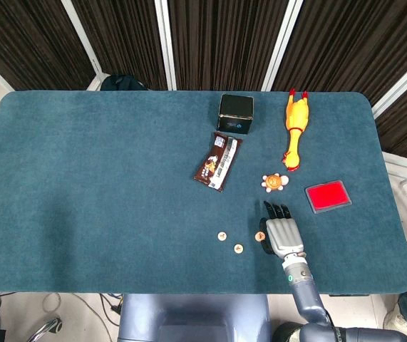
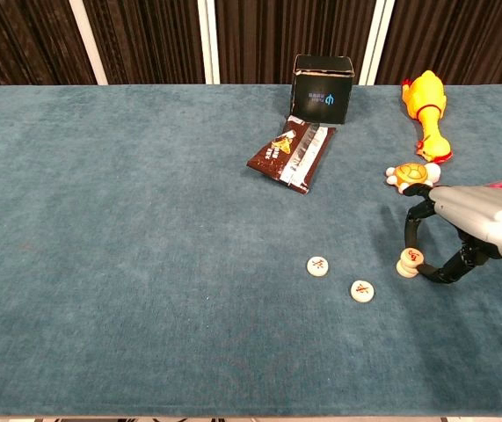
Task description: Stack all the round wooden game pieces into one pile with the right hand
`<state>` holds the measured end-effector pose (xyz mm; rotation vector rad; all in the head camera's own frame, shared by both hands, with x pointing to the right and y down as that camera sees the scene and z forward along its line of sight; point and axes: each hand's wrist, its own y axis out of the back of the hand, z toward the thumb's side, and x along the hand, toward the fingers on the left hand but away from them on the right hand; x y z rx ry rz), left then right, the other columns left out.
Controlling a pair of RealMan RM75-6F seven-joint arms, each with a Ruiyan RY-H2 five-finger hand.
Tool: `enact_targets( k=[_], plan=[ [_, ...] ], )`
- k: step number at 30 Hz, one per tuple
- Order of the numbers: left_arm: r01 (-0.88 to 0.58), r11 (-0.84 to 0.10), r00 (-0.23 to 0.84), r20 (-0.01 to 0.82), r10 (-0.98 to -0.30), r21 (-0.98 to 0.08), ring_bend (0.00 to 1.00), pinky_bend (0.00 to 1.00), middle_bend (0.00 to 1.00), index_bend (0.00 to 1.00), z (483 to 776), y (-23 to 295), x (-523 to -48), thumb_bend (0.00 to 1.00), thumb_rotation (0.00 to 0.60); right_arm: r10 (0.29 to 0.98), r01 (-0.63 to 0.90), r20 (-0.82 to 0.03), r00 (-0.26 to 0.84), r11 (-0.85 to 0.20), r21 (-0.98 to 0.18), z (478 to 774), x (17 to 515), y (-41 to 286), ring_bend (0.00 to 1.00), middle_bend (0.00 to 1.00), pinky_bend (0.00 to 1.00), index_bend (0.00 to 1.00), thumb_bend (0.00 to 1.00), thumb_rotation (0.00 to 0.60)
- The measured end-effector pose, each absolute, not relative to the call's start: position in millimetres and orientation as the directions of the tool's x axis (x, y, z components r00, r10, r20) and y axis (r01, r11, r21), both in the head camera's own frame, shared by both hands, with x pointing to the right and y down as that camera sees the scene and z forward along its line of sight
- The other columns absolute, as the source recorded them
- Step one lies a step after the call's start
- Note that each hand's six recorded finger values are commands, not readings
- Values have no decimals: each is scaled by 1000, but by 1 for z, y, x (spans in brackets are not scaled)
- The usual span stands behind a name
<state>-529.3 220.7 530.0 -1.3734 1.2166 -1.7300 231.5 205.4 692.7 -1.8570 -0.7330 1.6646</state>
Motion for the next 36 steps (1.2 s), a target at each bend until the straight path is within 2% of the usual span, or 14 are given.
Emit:
enact_targets(
  k=[8,33,36],
  plan=[
    [-77,-393,-276,398,-875,-916,0,50,0,121,530,221,-529,187,600,705,39,-704,92,-709,-704,692,232,206,0,0,0,427,423,600],
    [-76,-393,-276,398,-875,-916,0,50,0,131,530,221,-529,187,600,706,48,-701,101,-708,-705,686,233,208,0,0,0,426,422,600],
    [-76,-394,-277,399,-874,-916,0,50,0,127,531,221,-529,187,600,710,50,-695,108,-702,-710,683,231,207,0,0,0,398,423,600]
  ],
)
